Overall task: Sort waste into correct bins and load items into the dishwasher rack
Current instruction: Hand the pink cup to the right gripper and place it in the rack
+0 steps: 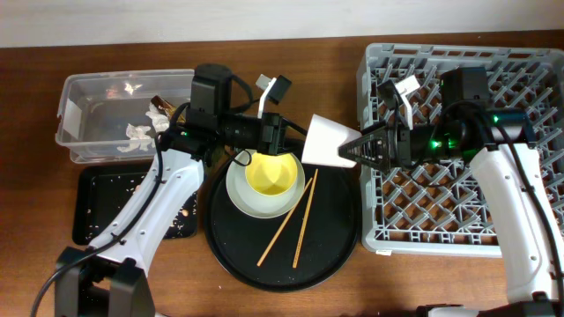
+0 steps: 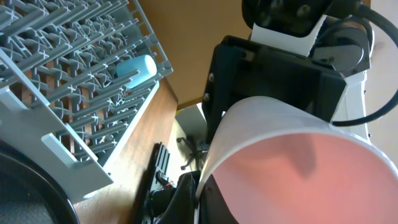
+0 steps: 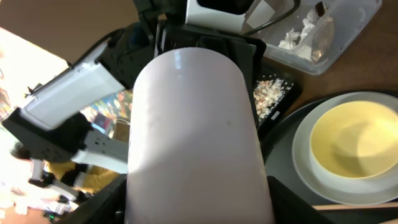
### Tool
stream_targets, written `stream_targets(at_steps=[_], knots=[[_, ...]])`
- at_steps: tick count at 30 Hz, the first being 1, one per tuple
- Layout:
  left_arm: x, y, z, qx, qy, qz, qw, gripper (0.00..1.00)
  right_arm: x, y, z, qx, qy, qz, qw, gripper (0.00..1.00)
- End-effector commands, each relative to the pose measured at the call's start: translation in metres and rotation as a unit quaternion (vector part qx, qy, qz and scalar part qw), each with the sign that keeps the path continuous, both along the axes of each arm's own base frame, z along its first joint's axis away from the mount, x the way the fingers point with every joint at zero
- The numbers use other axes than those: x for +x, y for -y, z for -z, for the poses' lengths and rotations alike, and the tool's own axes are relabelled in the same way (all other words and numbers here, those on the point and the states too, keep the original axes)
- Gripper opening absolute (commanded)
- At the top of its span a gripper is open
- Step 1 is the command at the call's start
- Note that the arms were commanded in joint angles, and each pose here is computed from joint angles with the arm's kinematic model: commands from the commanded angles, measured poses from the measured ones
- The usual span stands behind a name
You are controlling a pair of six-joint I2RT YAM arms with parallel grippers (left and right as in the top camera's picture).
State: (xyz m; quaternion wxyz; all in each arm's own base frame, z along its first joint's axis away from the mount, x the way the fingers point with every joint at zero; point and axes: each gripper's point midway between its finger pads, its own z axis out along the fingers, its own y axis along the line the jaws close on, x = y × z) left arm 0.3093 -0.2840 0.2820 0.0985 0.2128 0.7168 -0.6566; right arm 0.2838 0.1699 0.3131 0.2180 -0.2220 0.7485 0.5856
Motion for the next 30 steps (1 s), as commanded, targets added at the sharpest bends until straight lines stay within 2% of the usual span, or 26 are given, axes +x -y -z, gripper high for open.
stream_targets(at_steps=[1, 6, 8, 11, 12, 13, 14, 16, 17, 19, 20, 27, 28, 30], knots=[[0.005, 0.004, 0.003, 0.012, 0.006, -0.015, 1.0, 0.12, 0.001, -0.002, 0.005, -0.018, 0.004, 0.001, 1.0, 0.57], [0.021, 0.002, 0.02, 0.049, 0.036, -0.061, 0.996, 0.41, 0.01, 0.014, 0.042, -0.132, -0.007, 0.039, 0.99, 0.57], [0.03, -0.01, 0.057, 0.136, 0.037, -0.109, 0.984, 0.43, 0.014, 0.024, 0.055, -0.177, -0.01, 0.054, 0.983, 0.57], [0.037, -0.052, 0.11, 0.28, 0.014, -0.171, 0.945, 0.47, 0.029, 0.07, 0.084, -0.288, -0.074, 0.152, 0.942, 0.54], [0.037, -0.08, 0.124, 0.333, 0.0, -0.196, 0.922, 0.48, 0.039, 0.107, 0.091, -0.337, -0.108, 0.227, 0.907, 0.54], [0.038, -0.095, 0.128, 0.358, -0.003, -0.21, 0.91, 0.48, 0.044, 0.134, 0.094, -0.37, -0.127, 0.28, 0.877, 0.51], [0.038, -0.111, 0.131, 0.383, -0.007, -0.228, 0.895, 0.48, 0.048, 0.171, 0.093, -0.414, -0.14, 0.345, 0.831, 0.51], [0.039, -0.14, 0.13, 0.427, -0.002, -0.263, 0.865, 0.48, 0.051, 0.218, 0.082, -0.458, -0.143, 0.421, 0.77, 0.5], [0.04, -0.155, 0.124, 0.448, 0.009, -0.286, 0.847, 0.48, 0.05, 0.247, 0.073, -0.477, -0.144, 0.469, 0.729, 0.51], [0.04, -0.167, 0.114, 0.464, 0.029, -0.311, 0.829, 0.48, 0.048, 0.281, 0.063, -0.486, -0.15, 0.527, 0.68, 0.51], [0.04, -0.17, 0.108, 0.465, 0.037, -0.318, 0.826, 0.48, 0.048, 0.294, 0.063, -0.488, -0.153, 0.543, 0.666, 0.5], [0.034, -0.172, 0.101, 0.466, 0.04, -0.322, 0.823, 0.48, 0.036, 0.359, 0.126, -0.491, -0.28, 0.562, 0.604, 0.52], [0.034, -0.172, 0.101, 0.466, 0.04, -0.321, 0.823, 0.49, 0.038, 0.364, 0.135, -0.485, -0.292, 0.562, 0.603, 0.52], [0.034, -0.172, 0.101, 0.466, 0.04, -0.321, 0.823, 0.48, 0.052, 0.359, 0.151, -0.46, -0.303, 0.551, 0.627, 0.53]])
